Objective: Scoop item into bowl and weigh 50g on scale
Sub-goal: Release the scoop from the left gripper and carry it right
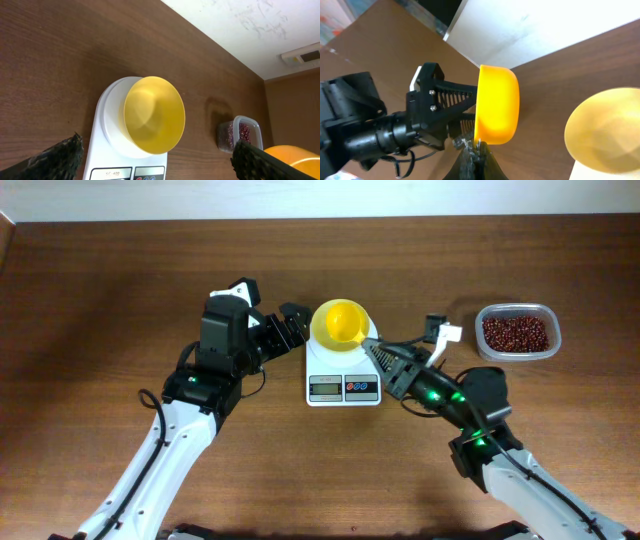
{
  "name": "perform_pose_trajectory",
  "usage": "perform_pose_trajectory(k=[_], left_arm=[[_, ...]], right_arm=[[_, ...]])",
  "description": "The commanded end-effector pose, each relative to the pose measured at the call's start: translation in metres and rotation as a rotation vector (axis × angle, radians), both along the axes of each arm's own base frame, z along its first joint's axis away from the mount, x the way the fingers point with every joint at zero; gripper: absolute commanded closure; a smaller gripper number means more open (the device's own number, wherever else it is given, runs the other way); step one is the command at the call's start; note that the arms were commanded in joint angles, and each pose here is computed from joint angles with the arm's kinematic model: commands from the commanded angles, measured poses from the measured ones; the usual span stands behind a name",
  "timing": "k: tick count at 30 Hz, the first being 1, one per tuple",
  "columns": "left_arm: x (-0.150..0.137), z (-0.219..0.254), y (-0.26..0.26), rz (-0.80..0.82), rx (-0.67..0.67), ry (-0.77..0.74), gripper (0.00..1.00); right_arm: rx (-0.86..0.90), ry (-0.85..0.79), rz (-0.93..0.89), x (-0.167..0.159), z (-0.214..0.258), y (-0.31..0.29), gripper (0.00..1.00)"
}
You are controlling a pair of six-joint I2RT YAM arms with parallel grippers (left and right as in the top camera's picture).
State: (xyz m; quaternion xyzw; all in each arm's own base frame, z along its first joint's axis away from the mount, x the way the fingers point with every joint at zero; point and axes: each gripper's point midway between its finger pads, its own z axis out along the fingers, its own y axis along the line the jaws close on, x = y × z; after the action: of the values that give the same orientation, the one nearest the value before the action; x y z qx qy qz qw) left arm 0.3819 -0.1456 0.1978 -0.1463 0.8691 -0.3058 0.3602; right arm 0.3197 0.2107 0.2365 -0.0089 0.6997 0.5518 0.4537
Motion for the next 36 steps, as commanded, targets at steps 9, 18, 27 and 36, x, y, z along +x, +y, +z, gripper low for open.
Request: perform_pose_trajectory(k=[9, 18, 27, 36], left_arm=[[0.002, 0.015, 0.004, 0.009, 0.013, -0.045, 0.01], [-0.006, 0.0, 0.009, 0.021, 0.041, 0.023, 0.01], [-0.006, 0.0, 0.009, 0.021, 0.041, 0.023, 0.01], [-0.013, -0.009, 0.011, 0.019, 0.054, 0.068, 0.01]], right_arm=[[0.055, -0.136, 0.016, 0.006, 0.039, -0.066, 0.96], [0.038, 0.121, -0.147, 0.03, -0.013, -0.094, 0.96], [0.068, 0.135, -0.119, 0.027, -0.009, -0.091, 0.96], [-0.05, 0.129, -0.112, 0.024, -0.032, -0.09, 0.96]])
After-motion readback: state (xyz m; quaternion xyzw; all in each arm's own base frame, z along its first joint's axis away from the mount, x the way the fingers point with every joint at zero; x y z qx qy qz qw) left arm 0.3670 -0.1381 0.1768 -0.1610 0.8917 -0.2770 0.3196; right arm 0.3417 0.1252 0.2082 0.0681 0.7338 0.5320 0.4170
